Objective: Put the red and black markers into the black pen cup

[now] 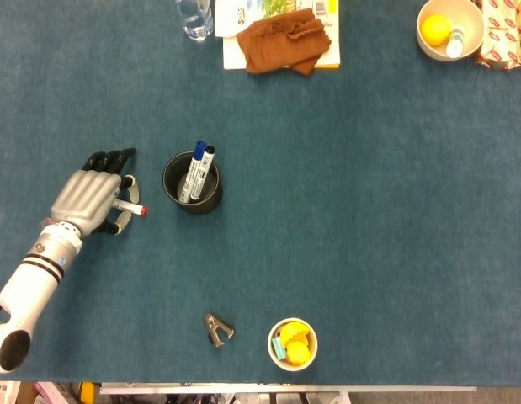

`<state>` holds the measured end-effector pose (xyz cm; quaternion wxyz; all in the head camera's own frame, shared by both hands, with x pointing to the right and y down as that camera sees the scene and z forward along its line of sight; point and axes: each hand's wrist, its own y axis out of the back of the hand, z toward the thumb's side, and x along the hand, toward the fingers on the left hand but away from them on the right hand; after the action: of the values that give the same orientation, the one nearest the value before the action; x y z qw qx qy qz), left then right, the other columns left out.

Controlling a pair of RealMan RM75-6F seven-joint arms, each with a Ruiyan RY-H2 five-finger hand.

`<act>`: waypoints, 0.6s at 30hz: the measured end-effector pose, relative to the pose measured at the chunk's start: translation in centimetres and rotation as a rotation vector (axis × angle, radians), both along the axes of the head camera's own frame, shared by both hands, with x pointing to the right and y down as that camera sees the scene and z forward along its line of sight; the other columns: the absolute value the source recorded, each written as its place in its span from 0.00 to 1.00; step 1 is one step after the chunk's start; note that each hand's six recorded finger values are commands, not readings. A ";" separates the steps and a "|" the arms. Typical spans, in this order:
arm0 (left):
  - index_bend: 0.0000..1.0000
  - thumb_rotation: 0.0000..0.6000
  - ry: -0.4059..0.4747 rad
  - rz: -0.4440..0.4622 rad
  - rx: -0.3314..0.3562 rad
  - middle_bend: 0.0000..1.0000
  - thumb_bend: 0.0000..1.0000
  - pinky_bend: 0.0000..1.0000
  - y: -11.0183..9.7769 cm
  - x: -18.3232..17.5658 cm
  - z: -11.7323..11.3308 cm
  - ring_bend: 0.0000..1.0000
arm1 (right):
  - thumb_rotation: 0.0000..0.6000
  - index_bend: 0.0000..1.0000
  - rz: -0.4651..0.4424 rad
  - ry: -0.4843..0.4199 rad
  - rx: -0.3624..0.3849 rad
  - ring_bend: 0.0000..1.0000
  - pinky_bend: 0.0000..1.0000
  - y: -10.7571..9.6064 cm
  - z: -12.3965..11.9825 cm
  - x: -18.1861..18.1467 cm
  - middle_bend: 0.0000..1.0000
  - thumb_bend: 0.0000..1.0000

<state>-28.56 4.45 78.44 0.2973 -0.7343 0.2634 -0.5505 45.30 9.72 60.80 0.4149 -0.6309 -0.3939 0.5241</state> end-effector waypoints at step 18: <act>0.57 1.00 0.022 0.006 0.036 0.00 0.39 0.00 0.2 0.1 -0.2 0.00 | 1.00 0.24 0.000 0.000 -0.001 0.18 0.35 0.0 0.0 0.0 0.26 0.00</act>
<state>-28.47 4.62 78.27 0.3093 -0.7356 0.2744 -0.5365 45.31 9.73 60.81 0.4144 -0.6311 -0.3939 0.5243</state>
